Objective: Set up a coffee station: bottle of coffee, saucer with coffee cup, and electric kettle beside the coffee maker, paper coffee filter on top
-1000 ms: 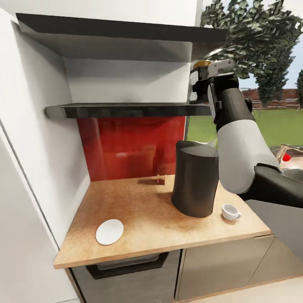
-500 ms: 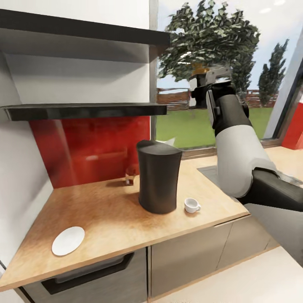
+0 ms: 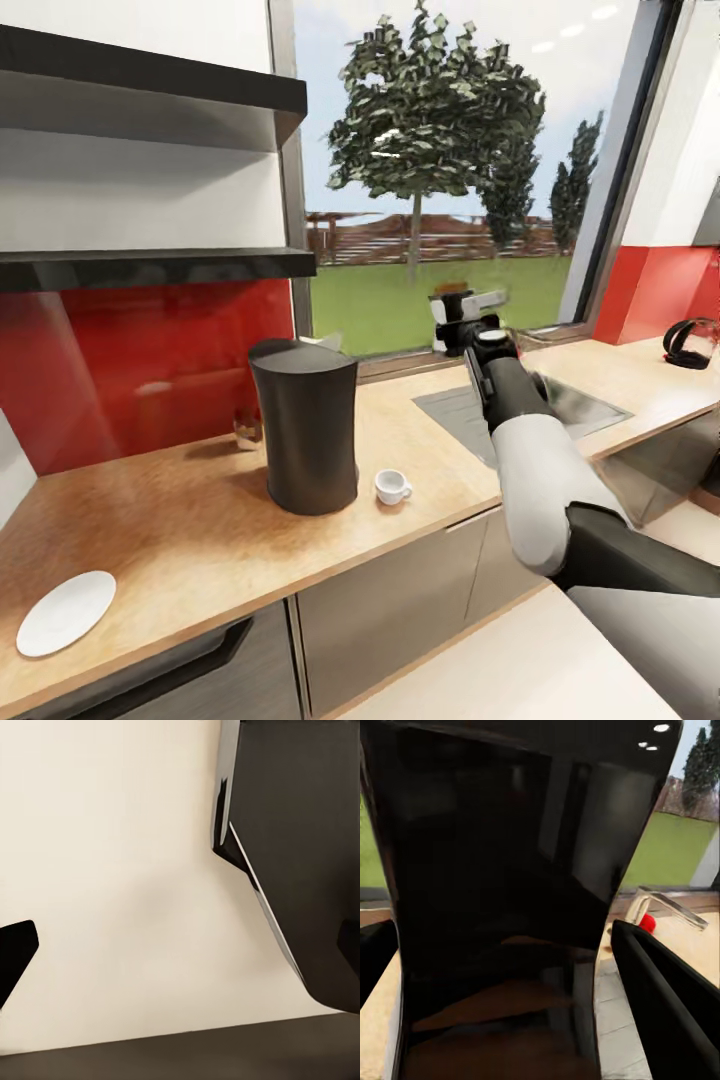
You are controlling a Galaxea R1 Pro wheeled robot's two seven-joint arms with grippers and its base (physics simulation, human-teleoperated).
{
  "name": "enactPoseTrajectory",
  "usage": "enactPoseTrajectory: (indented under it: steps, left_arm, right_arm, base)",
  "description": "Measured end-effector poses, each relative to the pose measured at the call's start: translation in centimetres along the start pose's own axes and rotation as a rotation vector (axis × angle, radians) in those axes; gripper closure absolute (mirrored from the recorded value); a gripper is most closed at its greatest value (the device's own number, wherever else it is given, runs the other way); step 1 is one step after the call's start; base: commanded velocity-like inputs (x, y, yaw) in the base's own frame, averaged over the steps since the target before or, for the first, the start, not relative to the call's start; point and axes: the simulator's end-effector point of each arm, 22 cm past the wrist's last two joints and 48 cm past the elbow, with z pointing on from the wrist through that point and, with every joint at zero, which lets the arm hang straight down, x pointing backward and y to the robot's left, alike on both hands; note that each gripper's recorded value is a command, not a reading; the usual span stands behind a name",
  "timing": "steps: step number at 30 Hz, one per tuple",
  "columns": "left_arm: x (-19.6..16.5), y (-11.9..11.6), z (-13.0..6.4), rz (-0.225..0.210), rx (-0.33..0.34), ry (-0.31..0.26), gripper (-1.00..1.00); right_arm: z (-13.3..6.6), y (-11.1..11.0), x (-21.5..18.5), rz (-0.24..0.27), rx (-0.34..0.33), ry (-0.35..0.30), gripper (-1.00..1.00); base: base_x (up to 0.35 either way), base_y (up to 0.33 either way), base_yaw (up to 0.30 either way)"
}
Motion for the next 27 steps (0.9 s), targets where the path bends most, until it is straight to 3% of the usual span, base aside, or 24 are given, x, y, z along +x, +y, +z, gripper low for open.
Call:
enactPoseTrajectory:
  steps: [5, 9, 13, 21, 27]
  left_arm:
    - [-0.1, 0.1, 0.0, -0.007, 0.0, -0.004, -1.0]
    - [0.2, -0.2, 0.0, -0.009, 0.003, 0.005, -1.0]
    - [1.8, -0.3, 0.0, -0.012, 0.001, 0.041, -1.0]
    - [1.2, -0.4, 0.0, -0.012, 0.006, 0.02, -1.0]
    - [1.1, -0.3, 0.0, -0.014, 0.003, 0.018, -1.0]
  right_arm:
    - [-1.0, 2.4, 7.8, -0.018, -0.033, -0.015, 1.0]
    - [-1.6, 3.3, 10.5, -0.022, -0.048, -0.009, 1.0]
    - [-2.2, 4.6, 14.2, -0.028, -0.073, 0.035, 1.0]
    - [-3.3, 6.4, 20.2, -0.02, -0.108, 0.151, 1.0]
    - [-4.0, 6.8, 22.4, -0.02, -0.115, 0.183, 1.0]
  base:
    - [0.001, -0.001, -0.007]
    - [0.0, 0.0, 0.0]
    - [0.0, 0.0, 0.0]
    - [0.051, -0.029, 0.0]
    - [0.223, -0.154, 0.0]
